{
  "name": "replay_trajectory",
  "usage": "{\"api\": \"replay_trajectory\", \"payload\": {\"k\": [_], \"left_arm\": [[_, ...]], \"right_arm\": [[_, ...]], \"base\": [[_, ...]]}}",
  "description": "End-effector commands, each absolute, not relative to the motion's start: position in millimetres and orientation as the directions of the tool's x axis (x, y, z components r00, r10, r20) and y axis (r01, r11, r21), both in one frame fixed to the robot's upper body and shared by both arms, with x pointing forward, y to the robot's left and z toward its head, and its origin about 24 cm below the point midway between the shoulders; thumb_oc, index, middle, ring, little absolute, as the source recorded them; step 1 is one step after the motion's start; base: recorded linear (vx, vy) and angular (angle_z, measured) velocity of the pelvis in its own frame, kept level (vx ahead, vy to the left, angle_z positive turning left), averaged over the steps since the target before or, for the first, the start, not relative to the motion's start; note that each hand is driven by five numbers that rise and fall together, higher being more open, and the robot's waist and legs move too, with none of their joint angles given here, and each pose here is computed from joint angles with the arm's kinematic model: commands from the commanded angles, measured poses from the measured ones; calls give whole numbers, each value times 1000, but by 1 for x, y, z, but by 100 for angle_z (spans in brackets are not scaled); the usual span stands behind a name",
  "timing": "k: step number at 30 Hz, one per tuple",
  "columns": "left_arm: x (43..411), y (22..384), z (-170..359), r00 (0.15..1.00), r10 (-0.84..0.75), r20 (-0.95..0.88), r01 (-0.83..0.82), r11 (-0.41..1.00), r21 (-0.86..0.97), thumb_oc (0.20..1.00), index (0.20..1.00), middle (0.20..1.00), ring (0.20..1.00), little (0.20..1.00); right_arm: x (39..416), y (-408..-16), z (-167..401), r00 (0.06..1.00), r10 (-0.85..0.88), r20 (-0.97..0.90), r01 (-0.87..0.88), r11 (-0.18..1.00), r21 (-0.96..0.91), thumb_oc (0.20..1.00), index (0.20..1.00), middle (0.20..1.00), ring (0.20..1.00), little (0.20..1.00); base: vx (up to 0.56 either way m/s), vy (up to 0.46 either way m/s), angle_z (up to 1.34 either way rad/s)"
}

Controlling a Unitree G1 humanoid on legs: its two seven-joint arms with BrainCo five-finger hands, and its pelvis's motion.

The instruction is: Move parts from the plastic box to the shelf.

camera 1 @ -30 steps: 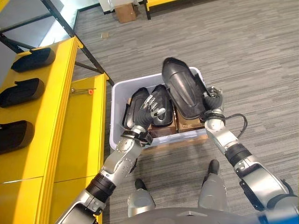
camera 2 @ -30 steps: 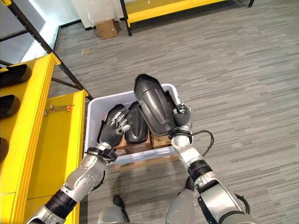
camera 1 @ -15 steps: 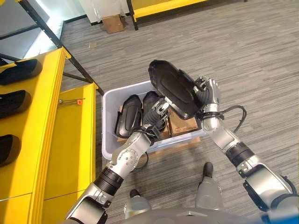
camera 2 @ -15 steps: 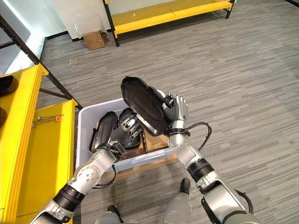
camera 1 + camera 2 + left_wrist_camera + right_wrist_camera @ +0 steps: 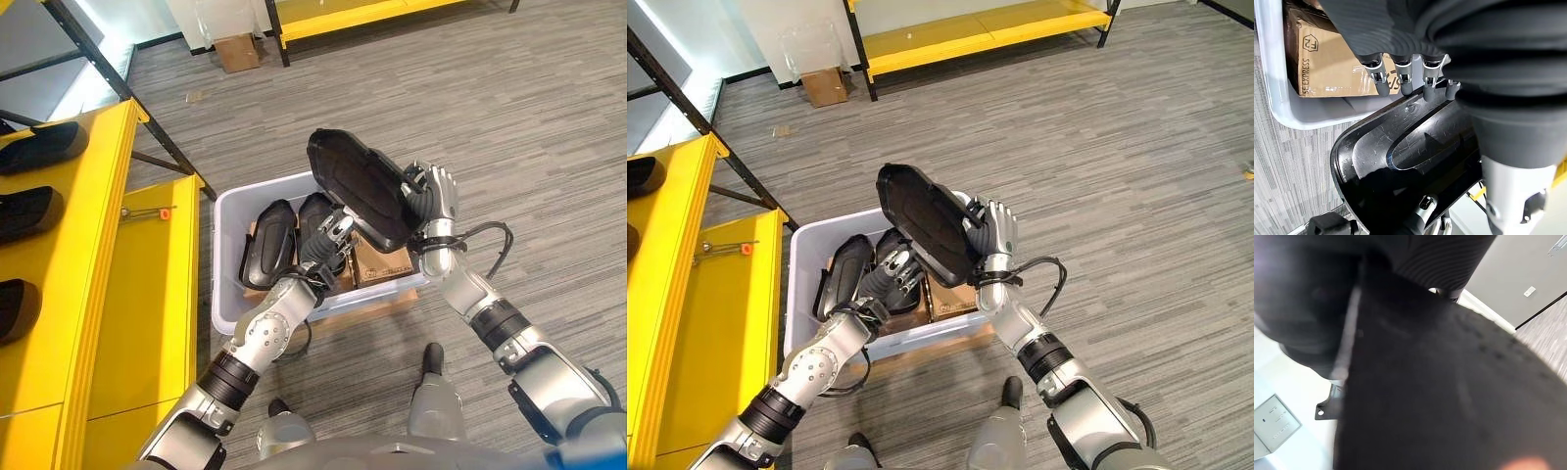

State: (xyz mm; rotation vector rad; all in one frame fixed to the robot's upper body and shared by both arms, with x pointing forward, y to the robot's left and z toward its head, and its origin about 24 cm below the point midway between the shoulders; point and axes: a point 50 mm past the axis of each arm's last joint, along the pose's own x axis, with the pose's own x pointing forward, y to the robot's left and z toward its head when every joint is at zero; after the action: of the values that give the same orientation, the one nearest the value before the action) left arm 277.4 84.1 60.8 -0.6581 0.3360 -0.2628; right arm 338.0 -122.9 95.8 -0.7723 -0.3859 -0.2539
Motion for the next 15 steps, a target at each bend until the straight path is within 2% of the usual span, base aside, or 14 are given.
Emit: {"api": "replay_trajectory", "payload": {"k": [1, 8, 15], "left_arm": [[286, 65, 119, 917, -393, 69, 360, 740, -568, 1000, 1000, 1000, 1000, 1000], [293, 76, 125, 967, -242, 78, 250, 855, -455, 1000, 1000, 1000, 1000, 1000], [298, 93, 116, 999, -30, -15, 19, 874, -485, 1000, 1000, 1000, 1000, 1000]], "right_arm": [[328, -77, 123, 860, 21, 510, 259, 842, -472, 200, 200, 200, 200, 200], [325, -72, 121, 858, 9, 513, 255, 859, -443, 200, 200, 200, 200, 200], [323, -72, 122, 846, -33, 533, 292, 865, -409, 200, 200, 200, 200, 200]], "base": [[40, 1, 1], [27, -1, 4], [4, -7, 3]]}}
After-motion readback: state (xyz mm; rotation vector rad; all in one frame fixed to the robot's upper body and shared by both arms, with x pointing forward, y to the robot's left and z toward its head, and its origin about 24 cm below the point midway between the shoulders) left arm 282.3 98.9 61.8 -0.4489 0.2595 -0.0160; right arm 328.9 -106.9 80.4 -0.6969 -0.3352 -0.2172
